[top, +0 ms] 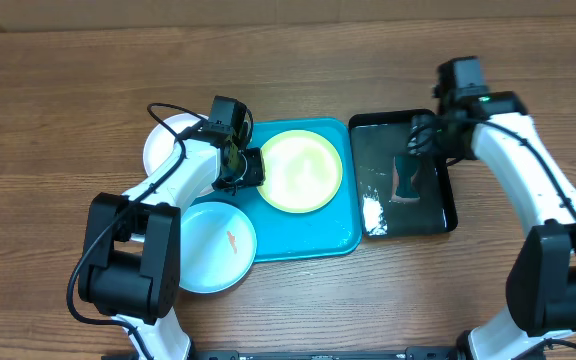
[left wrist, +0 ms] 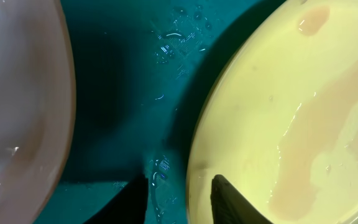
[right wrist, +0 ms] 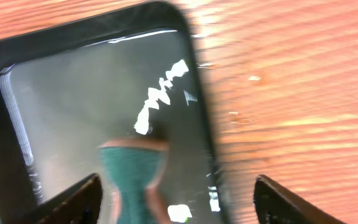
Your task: Clean dirty plates on tray and stack at the side
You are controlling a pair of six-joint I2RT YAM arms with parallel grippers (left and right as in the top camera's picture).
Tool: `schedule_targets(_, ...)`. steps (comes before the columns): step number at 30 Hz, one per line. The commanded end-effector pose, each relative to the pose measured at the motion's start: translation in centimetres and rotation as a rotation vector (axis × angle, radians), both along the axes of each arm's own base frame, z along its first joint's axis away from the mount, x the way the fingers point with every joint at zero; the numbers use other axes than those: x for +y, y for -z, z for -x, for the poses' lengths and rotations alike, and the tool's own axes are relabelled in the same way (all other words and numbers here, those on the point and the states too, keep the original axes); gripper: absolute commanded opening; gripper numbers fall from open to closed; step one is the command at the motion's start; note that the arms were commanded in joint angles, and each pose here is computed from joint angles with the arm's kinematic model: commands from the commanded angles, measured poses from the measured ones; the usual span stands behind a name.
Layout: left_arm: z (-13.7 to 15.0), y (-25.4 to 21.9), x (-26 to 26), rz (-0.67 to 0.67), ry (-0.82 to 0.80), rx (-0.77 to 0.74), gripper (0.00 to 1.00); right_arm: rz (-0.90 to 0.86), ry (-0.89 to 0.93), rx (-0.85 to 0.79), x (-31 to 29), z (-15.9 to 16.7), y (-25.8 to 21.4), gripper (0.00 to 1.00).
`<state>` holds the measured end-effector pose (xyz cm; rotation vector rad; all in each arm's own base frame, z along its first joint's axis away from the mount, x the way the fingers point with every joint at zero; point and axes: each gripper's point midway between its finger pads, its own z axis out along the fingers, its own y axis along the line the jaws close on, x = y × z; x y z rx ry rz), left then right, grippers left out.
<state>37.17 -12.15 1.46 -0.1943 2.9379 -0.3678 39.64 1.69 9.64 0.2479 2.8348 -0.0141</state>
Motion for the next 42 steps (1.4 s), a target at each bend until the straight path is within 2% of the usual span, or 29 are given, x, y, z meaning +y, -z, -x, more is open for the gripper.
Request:
schedule_targets(1, 0.5, 1.4, 0.2, -0.017, 0.0, 0.033, 0.3, -0.015, 0.125, -0.013, -3.1, -0.1, -0.7, 0.91)
schedule_targets(2, 0.5, 1.5, 0.2, -0.017, 0.0, 0.035, 0.29, -0.018, 0.146, -0.008, -3.8, 0.1, -0.6, 1.0)
schedule_targets(9, 0.4, 1.5, 0.2, -0.014, 0.0, 0.033, 0.23, -0.019, 0.202, 0.003, -6.1, 0.5, -0.5, 1.0)
schedule_targets(14, 0.4, 1.5, 0.2, -0.014, 0.0, 0.031, 0.04, -0.019, 0.202, 0.003, -6.1, 0.5, -0.5, 1.0)
schedule_targets(27, -1.0, -1.1, 0.3, -0.007, 0.003, 0.012, 0.04, -0.019, 0.202, 0.003, -6.1, 0.5, -0.5, 1.0)
schedule_targets(42, -6.2, -10.2, -0.5, -0.019, 0.097, -0.155, 0.04, -0.019, 0.202, 0.003, -6.1, 0.5, -0.5, 1.0)
